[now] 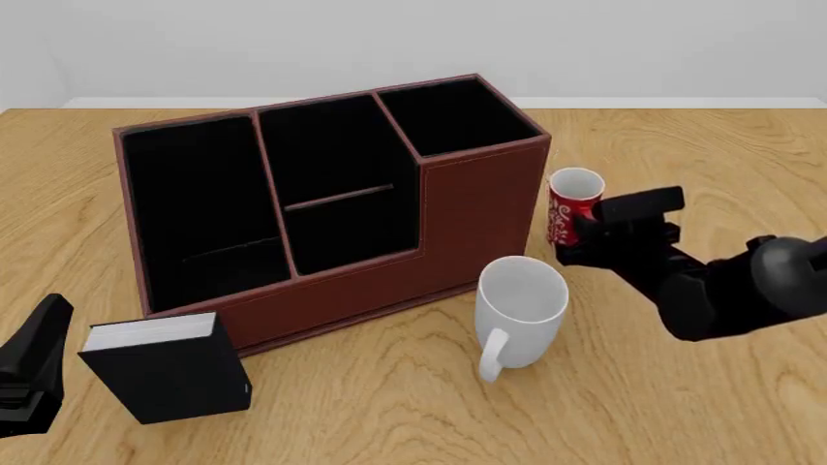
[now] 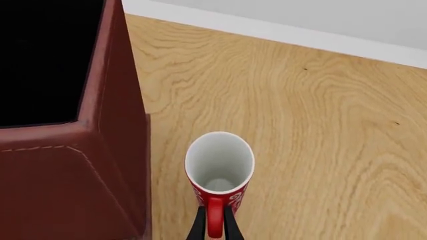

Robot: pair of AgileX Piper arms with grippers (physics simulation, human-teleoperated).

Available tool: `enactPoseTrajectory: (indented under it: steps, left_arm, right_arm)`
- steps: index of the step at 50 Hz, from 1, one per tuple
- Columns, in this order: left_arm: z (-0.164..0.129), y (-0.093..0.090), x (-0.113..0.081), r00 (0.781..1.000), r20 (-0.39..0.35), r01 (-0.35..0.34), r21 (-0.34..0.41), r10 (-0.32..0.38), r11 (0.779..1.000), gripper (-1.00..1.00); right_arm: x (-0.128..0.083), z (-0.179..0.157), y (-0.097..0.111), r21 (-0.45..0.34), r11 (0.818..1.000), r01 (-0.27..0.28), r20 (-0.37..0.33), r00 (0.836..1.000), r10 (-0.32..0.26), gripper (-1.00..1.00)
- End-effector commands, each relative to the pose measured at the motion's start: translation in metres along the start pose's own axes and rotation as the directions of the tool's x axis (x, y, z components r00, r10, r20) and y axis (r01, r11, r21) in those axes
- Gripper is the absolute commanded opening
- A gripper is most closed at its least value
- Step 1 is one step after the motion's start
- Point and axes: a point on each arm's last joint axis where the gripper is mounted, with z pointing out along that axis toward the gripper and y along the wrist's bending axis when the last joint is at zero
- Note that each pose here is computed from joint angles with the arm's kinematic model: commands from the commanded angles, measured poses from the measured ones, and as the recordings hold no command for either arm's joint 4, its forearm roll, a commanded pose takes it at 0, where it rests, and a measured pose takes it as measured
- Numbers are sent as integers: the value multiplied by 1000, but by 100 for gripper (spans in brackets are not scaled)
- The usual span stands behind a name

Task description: Pick up the red mug and place it to the right of the caddy.

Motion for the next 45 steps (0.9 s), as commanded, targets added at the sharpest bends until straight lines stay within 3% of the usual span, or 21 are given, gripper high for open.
enactPoseTrajectory:
  steps: [1,18,19,45]
  left_arm:
    - [0,0,0,1000,0,0,0,0,1000,100]
    - [0,0,0,1000,0,0,0,0,1000,100]
    - [0,0,0,1000,0,0,0,0,1000,100]
    - [0,0,0,1000,0,0,0,0,1000,100]
  right_arm:
    - [14,-5,5,-22,1000,-21,-43,999,20,-100]
    - [16,-9,8,-30,999,-27,-47,999,25,-100]
    - [16,-9,9,-33,999,-27,-48,999,26,100]
    - [12,-11,4,-18,999,-41,-34,999,40,100]
